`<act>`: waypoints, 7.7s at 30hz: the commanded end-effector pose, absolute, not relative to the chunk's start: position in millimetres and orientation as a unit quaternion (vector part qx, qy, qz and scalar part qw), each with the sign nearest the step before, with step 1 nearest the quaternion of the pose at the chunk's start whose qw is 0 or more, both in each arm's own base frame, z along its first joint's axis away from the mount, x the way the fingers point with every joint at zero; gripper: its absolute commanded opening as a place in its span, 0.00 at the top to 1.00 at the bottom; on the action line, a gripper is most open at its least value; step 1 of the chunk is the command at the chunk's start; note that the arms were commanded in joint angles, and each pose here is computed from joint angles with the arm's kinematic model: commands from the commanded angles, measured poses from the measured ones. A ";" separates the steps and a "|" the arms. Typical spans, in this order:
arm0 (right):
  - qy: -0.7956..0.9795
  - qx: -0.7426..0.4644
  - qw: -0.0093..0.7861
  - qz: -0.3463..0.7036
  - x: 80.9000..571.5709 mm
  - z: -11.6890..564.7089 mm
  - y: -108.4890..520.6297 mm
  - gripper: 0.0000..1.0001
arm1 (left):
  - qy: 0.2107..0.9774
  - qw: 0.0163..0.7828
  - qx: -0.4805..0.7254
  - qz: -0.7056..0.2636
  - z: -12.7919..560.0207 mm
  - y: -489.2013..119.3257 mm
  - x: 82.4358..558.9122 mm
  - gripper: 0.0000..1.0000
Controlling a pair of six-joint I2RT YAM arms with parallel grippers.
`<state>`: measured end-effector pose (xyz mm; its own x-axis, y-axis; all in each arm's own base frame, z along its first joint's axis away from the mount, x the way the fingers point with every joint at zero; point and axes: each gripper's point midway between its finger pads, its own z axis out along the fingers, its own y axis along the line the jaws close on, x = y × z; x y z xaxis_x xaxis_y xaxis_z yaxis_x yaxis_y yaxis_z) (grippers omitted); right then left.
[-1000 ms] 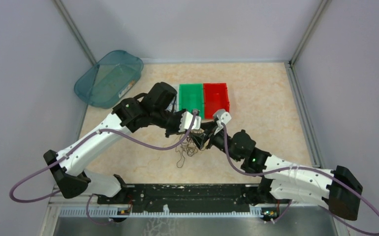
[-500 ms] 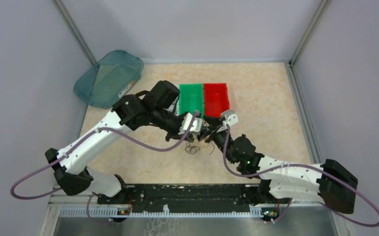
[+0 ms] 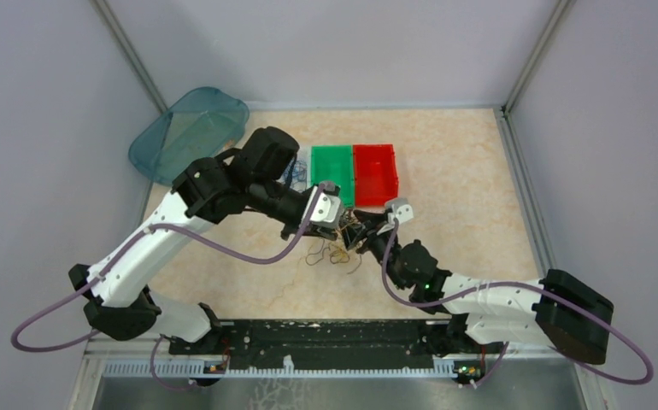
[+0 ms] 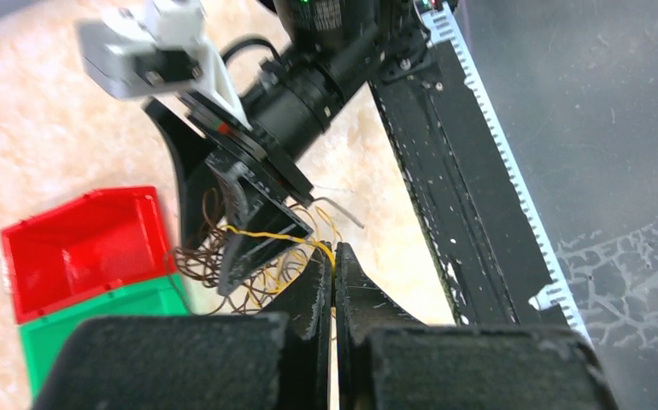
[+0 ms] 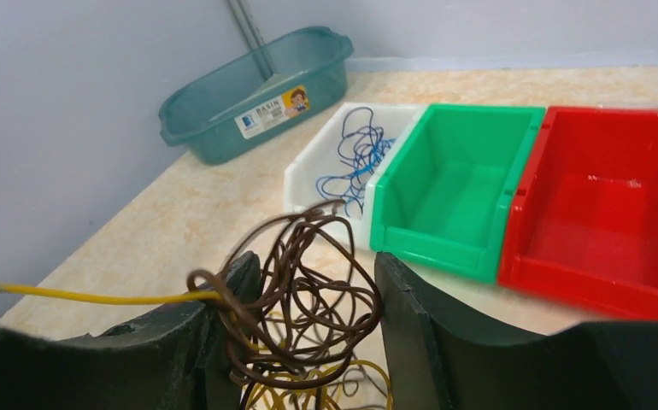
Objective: Untangle the cables
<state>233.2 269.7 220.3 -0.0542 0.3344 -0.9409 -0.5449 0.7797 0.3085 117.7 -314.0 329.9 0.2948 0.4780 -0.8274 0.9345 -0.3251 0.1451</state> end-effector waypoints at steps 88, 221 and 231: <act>0.538 -0.240 0.472 0.656 147.1 294.2 344.8 0.86 | 0.256 0.658 0.708 -0.017 472.3 -299.1 195.2 1.00; 0.710 -0.005 0.673 0.206 251.8 223.1 160.3 0.32 | 0.200 0.676 0.692 0.156 298.1 -297.0 433.5 1.00; 0.727 0.006 0.656 0.205 263.7 222.7 161.9 0.33 | 0.120 0.643 0.737 0.169 275.8 -308.8 423.2 1.00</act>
<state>258.9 157.6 182.8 -0.2012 0.1814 -0.9626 -0.2414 0.9432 0.2282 438.6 -298.2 270.2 0.8731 0.4874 -0.0065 0.0606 -0.0953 0.9936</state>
